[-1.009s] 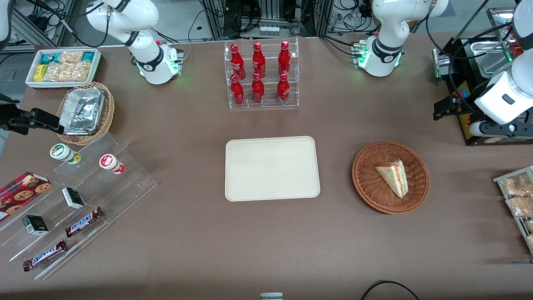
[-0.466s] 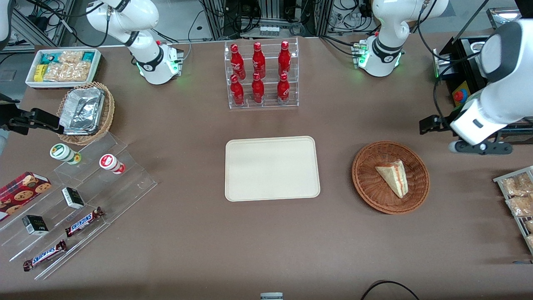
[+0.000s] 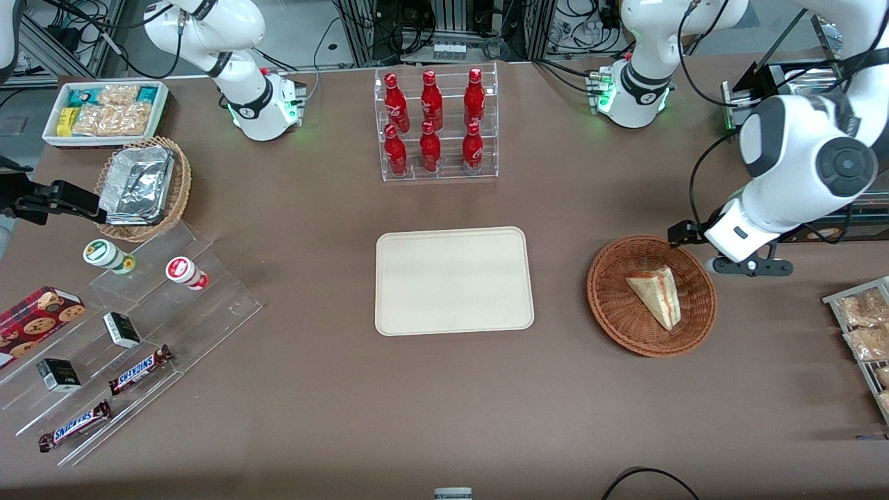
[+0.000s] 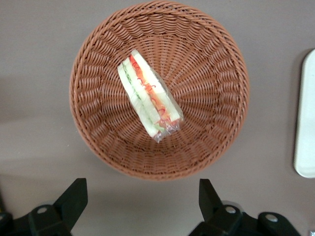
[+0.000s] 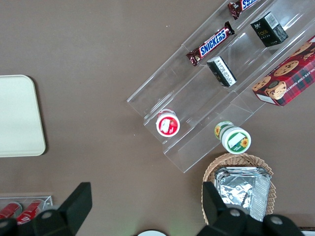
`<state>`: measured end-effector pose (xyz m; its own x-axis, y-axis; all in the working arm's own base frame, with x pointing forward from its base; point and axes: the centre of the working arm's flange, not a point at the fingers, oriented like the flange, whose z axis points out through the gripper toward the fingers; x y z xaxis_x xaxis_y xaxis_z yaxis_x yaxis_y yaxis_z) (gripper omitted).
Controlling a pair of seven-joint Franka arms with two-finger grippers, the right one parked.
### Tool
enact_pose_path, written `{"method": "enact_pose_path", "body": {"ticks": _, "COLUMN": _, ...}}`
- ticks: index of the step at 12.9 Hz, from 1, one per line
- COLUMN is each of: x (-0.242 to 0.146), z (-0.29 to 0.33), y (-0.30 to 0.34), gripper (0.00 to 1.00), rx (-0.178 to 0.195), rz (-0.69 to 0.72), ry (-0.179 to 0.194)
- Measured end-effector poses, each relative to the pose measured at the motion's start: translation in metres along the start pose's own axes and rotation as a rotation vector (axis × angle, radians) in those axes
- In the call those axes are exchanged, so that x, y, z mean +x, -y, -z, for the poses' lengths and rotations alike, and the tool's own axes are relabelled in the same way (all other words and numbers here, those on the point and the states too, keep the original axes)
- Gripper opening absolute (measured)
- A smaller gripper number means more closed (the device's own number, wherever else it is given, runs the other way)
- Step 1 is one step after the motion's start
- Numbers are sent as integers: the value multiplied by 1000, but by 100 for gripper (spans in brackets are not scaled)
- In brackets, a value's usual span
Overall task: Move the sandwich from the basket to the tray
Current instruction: 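Move the left gripper over the wrapped sandwich in the wicker basket, then lower the left gripper and close it on the wrapped sandwich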
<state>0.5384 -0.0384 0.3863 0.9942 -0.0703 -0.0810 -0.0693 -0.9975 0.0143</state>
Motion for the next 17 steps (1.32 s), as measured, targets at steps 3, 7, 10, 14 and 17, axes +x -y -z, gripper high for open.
{"method": "enact_pose_path", "body": {"ticks": 3, "x": -4, "z": -30, "y": 1, "gripper": 100, "rx": -1, "rz": 71, "ry": -59}}
{"method": "enact_pose_path", "body": {"ticks": 7, "x": 1, "z": -50, "y": -4, "gripper": 100, "rx": -11, "rz": 271, "ry": -74}}
{"method": "enact_pose_path", "body": {"ticks": 10, "x": 7, "z": -62, "y": -8, "gripper": 100, "rx": -25, "rz": 505, "ry": -90}}
{"method": "enact_pose_path", "body": {"ticks": 14, "x": 13, "z": -72, "y": -9, "gripper": 100, "rx": -46, "rz": 704, "ry": -116}}
{"method": "enact_pose_path", "body": {"ticks": 17, "x": 18, "z": -86, "y": -9, "gripper": 100, "rx": -52, "rz": 729, "ry": -122}}
